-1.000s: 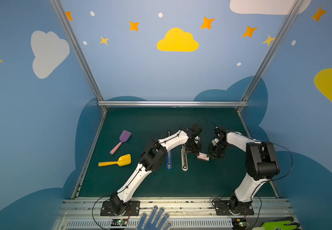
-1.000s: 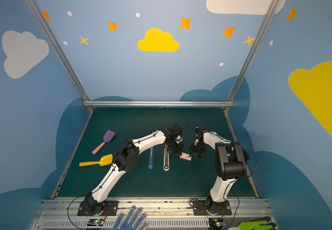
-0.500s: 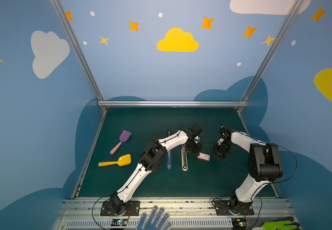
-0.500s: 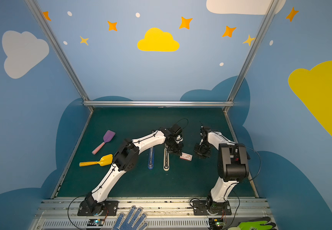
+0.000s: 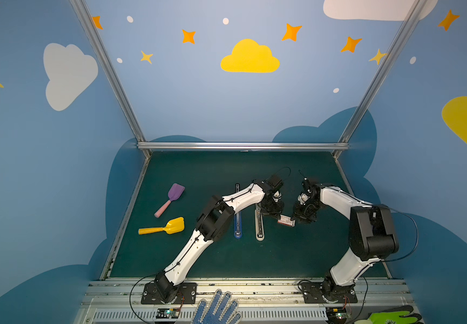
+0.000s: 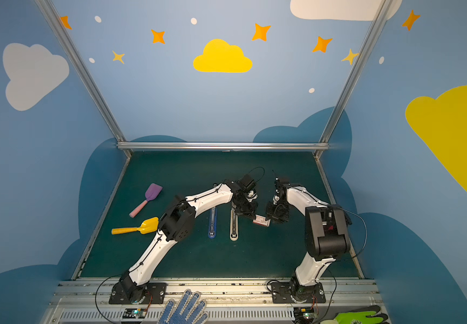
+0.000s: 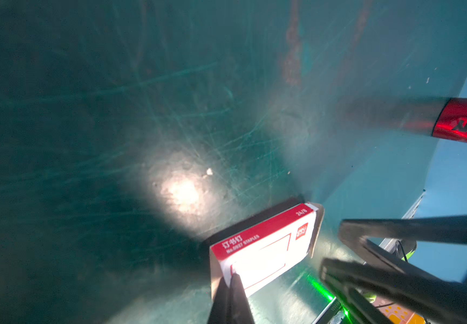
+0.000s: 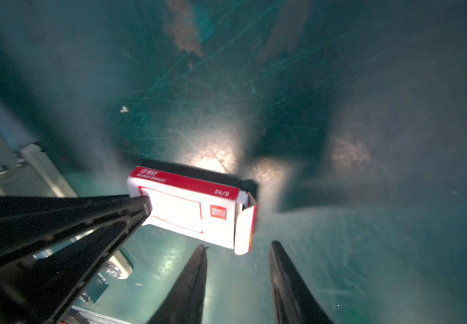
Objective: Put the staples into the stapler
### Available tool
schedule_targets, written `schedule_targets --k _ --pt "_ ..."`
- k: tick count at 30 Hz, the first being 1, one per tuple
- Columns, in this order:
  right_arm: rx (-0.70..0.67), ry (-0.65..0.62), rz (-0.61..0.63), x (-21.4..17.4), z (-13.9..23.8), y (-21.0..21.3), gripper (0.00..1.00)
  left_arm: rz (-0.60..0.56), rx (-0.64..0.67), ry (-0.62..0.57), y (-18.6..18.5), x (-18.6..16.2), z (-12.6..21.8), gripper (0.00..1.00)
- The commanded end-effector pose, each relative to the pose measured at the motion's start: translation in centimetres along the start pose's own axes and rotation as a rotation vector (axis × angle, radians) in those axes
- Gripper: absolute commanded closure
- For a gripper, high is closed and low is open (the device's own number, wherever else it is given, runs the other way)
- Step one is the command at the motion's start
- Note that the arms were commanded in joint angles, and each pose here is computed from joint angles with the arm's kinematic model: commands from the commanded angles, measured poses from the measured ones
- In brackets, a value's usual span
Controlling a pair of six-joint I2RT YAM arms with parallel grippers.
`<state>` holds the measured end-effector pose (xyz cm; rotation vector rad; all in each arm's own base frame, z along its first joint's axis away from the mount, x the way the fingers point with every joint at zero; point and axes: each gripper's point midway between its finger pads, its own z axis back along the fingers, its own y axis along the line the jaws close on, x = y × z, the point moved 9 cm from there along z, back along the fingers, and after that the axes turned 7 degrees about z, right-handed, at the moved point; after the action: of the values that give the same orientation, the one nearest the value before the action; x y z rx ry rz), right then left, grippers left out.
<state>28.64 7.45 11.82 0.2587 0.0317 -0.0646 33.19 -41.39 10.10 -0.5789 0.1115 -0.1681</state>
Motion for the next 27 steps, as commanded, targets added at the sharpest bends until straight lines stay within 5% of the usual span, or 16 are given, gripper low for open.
schedule_targets --k 1,21,27 --pt "-0.019 0.016 0.002 0.2 -0.4 -0.1 0.63 0.005 0.011 -0.012 -0.2 -0.2 0.9 0.96" --pt "-0.038 0.058 -0.05 0.5 -0.7 -1.3 0.97 -0.001 -0.003 -0.014 -0.2 0.0 1.1 0.96" --pt "-0.024 0.062 -0.078 0.3 -0.6 -2.0 1.0 -0.002 -0.001 -0.018 -0.1 0.1 1.3 0.96"
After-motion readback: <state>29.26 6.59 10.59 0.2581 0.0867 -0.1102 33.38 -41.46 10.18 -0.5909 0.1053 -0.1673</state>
